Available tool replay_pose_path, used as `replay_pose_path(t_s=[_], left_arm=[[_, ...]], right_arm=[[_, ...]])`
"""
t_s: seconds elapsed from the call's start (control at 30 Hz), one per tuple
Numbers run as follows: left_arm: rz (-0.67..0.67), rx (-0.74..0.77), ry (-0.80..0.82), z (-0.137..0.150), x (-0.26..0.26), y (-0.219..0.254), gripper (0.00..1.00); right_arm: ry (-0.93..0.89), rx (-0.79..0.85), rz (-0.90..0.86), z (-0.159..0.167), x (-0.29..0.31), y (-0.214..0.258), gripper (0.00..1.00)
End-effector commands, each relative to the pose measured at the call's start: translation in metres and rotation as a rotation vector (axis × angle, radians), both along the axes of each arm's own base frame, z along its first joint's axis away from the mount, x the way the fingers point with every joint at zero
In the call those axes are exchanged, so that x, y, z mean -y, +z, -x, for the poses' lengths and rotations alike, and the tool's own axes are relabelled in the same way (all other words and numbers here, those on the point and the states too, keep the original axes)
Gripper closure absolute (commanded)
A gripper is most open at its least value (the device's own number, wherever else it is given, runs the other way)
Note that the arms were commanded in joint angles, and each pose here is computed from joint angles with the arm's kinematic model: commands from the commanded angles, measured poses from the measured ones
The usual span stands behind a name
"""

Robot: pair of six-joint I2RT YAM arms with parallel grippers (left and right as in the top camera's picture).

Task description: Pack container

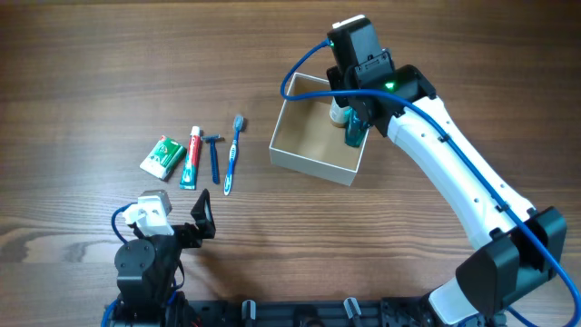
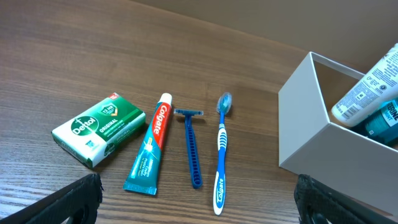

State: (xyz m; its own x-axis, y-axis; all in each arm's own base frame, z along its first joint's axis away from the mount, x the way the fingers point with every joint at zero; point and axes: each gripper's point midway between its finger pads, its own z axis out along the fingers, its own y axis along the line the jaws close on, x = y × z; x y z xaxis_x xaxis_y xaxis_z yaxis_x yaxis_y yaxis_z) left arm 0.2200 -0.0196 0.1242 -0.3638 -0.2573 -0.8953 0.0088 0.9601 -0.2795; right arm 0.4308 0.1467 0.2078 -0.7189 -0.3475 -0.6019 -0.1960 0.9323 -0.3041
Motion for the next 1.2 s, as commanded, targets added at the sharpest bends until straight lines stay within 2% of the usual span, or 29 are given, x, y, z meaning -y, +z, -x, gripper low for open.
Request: replay_pose_path(t_s=[0.0,0.03,0.13,0.17,0.27,0.33,0.4,0.5,0.57,0.67,0.73,0.8,0.93,1.03,1.17], left_arm=[[0.000,-0.001,-0.017,0.000,0.002,-0.003,0.00],[0.000,-0.001,-0.017,0.000,0.002,-0.003,0.00],[0.000,-0.001,-0.017,0.000,0.002,-0.003,0.00],[0.000,-0.001,-0.017,0.000,0.002,-0.003,0.00],[0.000,-0.001,-0.017,0.000,0.002,-0.003,0.00],[0.000,-0.001,-0.017,0.000,0.002,-0.003,0.00],[0.000,-0.001,-0.017,0.000,0.002,-0.003,0.00],[0.000,-0.001,-0.017,0.000,0.002,-0.003,0.00],[0.000,-0.001,-0.017,0.000,0.002,-0.003,0.00],[0.000,-0.001,-0.017,0.000,0.002,-0.003,0.00],[0.000,-0.001,-0.017,0.000,0.002,-0.003,0.00],[0.000,-0.001,-0.017,0.000,0.002,-0.003,0.00],[0.000,-0.001,-0.018,0.000,0.002,-0.003,0.00],[0.000,-0.001,-0.017,0.000,0.002,-0.003,0.00],[0.000,-0.001,-0.017,0.000,0.002,-0.003,0.00]], right_arm=[[0.016,0.038,-0.060,0.009,0.000,0.032,0.32],[0.044,0.024,-0.105,0.018,-0.007,0.038,0.34],[0.104,-0.043,-0.259,0.054,-0.033,0.054,0.49],[0.122,-0.067,-0.311,0.068,-0.041,0.059,0.59],[0.175,-0.111,-0.373,0.096,-0.059,0.068,0.66],[0.216,-0.160,-0.407,0.114,-0.073,0.067,0.78],[0.115,-0.266,-0.453,0.135,-0.079,0.050,0.96],[-0.009,-0.351,-0.468,0.144,-0.076,0.024,0.96],[0.010,-0.388,-0.486,0.143,-0.087,0.009,0.93],[0.138,-0.408,-0.451,0.135,-0.111,-0.010,0.57],[0.239,-0.431,-0.391,0.132,-0.121,-0.027,0.51],[0.343,-0.487,-0.357,0.133,-0.133,-0.048,0.52],[0.373,-0.572,-0.305,0.129,-0.141,-0.092,0.53],[0.425,-0.564,-0.312,0.124,-0.152,-0.100,0.57],[0.421,-0.544,-0.325,0.120,-0.155,-0.098,0.51]])
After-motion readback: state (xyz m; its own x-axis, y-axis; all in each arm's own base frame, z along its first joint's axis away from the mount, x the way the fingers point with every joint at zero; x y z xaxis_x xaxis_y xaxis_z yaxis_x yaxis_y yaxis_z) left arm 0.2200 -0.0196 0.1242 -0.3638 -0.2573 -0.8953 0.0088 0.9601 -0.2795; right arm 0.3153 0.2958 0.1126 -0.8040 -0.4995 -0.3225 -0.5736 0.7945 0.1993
